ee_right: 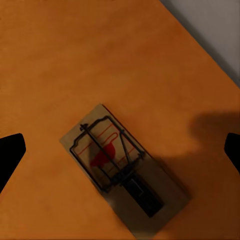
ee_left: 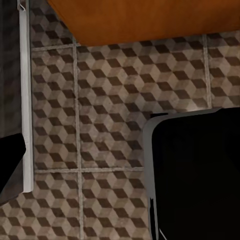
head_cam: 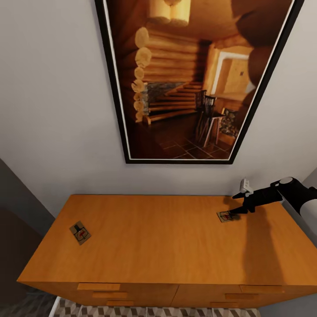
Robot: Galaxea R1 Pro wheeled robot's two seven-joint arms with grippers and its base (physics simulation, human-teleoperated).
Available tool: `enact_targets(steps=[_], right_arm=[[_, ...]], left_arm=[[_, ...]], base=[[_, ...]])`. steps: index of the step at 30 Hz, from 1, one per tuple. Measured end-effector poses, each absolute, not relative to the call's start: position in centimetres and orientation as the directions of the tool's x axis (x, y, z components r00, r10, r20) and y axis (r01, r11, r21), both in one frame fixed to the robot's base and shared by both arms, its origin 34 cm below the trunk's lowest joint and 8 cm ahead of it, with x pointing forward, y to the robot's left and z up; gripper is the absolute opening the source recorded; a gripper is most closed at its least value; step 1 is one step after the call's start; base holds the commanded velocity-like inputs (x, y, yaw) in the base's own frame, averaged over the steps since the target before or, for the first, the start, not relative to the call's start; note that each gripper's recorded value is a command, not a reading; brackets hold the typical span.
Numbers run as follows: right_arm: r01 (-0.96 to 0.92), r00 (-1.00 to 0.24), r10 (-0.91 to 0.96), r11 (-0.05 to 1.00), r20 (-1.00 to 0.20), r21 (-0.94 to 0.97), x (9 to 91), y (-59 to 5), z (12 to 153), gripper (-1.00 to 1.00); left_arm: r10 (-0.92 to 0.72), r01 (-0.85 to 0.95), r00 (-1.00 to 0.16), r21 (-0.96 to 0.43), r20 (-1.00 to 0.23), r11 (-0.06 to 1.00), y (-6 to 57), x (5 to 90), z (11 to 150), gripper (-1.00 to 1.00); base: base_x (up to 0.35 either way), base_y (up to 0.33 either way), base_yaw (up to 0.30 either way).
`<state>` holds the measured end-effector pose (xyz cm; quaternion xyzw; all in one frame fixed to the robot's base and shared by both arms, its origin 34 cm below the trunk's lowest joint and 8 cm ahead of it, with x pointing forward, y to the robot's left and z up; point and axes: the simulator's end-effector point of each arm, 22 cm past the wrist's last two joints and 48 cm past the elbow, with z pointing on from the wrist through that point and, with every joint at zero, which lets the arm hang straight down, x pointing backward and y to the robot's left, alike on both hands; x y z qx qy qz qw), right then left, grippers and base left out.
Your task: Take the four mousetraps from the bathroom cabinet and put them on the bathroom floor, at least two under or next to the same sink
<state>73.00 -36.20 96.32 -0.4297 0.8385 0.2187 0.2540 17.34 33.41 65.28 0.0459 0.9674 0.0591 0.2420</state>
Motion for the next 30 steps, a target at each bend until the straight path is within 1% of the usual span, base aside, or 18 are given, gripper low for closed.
enact_targets(steps=[19,30], right_arm=[[-0.826,-0.512,-0.605,0.542,-0.609,0.155,72.8,-36.6,96.1,1.00],[-0.807,-0.547,-0.590,0.561,-0.594,0.185,71.8,-37.2,95.1,1.00]], left_arm=[[0.117,0.060,-0.879,0.137,-0.462,0.989,33.5,17.3,65.3,1.00],[0.117,0.059,-0.879,0.137,-0.462,0.989,33.5,17.3,65.3,1.00]], base=[[0.000,0.002,0.000],[0.000,0.000,0.000]])
